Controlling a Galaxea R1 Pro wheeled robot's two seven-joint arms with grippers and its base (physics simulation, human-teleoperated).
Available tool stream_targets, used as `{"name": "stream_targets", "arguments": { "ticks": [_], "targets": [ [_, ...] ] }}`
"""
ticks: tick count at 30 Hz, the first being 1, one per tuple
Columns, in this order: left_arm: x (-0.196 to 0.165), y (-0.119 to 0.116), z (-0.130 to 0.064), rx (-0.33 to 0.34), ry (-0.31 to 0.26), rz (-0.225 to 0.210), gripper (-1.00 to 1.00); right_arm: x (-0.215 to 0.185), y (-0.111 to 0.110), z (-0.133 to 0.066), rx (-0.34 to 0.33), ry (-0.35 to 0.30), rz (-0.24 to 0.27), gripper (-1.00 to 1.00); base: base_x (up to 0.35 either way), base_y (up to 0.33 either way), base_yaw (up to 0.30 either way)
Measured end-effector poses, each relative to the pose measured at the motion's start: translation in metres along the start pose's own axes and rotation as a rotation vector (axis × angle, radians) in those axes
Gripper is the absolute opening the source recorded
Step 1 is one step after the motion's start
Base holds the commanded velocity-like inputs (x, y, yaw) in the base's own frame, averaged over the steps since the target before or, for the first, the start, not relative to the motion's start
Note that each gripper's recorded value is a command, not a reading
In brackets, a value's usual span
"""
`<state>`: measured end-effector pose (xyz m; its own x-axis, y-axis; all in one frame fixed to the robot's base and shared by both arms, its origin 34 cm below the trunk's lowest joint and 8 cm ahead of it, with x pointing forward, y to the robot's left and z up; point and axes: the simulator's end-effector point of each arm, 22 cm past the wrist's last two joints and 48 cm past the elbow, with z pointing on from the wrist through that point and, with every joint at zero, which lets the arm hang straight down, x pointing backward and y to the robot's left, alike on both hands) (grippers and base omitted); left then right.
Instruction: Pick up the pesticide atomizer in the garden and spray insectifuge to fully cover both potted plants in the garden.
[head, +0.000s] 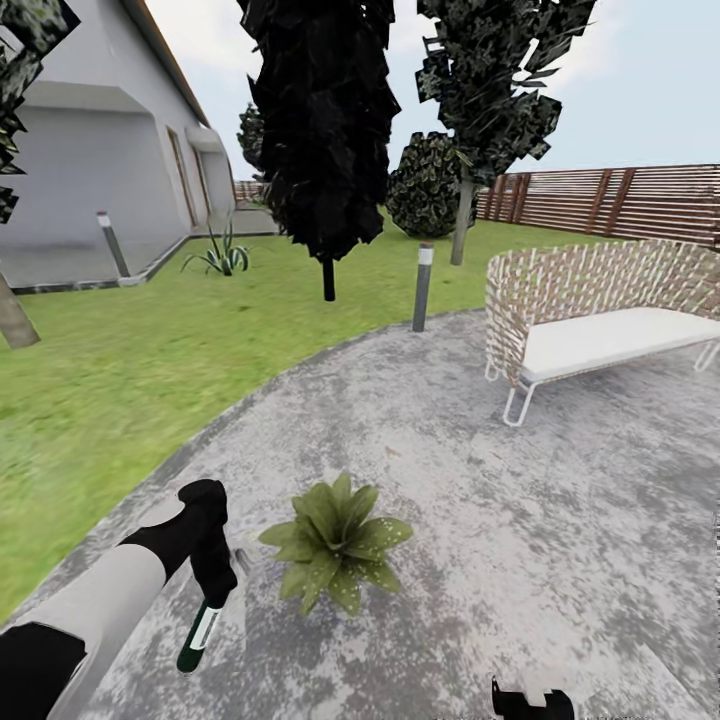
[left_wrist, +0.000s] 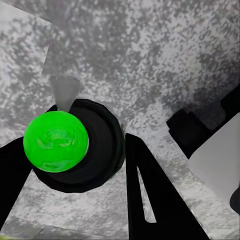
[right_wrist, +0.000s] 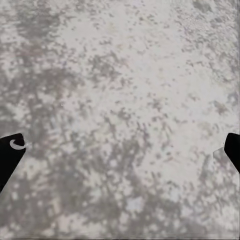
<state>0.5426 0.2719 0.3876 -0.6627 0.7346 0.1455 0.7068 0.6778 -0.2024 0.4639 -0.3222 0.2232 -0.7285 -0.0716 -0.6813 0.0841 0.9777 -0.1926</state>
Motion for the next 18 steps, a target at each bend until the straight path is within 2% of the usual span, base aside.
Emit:
{"name": "stream_targets", "arguments": {
  "ticks": [6, 10, 15, 18],
  "targets": [
    [-0.002, 0.001, 0.001, -0.013, -0.001, 0.003, -1.0, 0.0, -0.001, 0.0, 0.002, 0.0, 0.0, 1.0, 0.156, 0.217, -0.273],
    [0.002, 0.0, 0.007, -0.017, 0.008, 0.004, -1.0, 0.0, -0.001, 0.0, 0.001, -0.001, -0.001, 1.0, 0.024, 0.023, -0.273],
    [0.007, -0.009, 0.032, -0.038, 0.029, 0.016, -1.0, 0.0, -0.001, 0.0, 0.001, 0.0, -0.001, 1.0, 0.002, 0.002, -0.273],
    [0.006, -0.011, 0.034, -0.037, 0.029, 0.019, -1.0, 0.0, -0.001, 0.0, 0.002, 0.0, 0.0, 1.0, 0.0, 0.0, -0.273]
  ]
}}
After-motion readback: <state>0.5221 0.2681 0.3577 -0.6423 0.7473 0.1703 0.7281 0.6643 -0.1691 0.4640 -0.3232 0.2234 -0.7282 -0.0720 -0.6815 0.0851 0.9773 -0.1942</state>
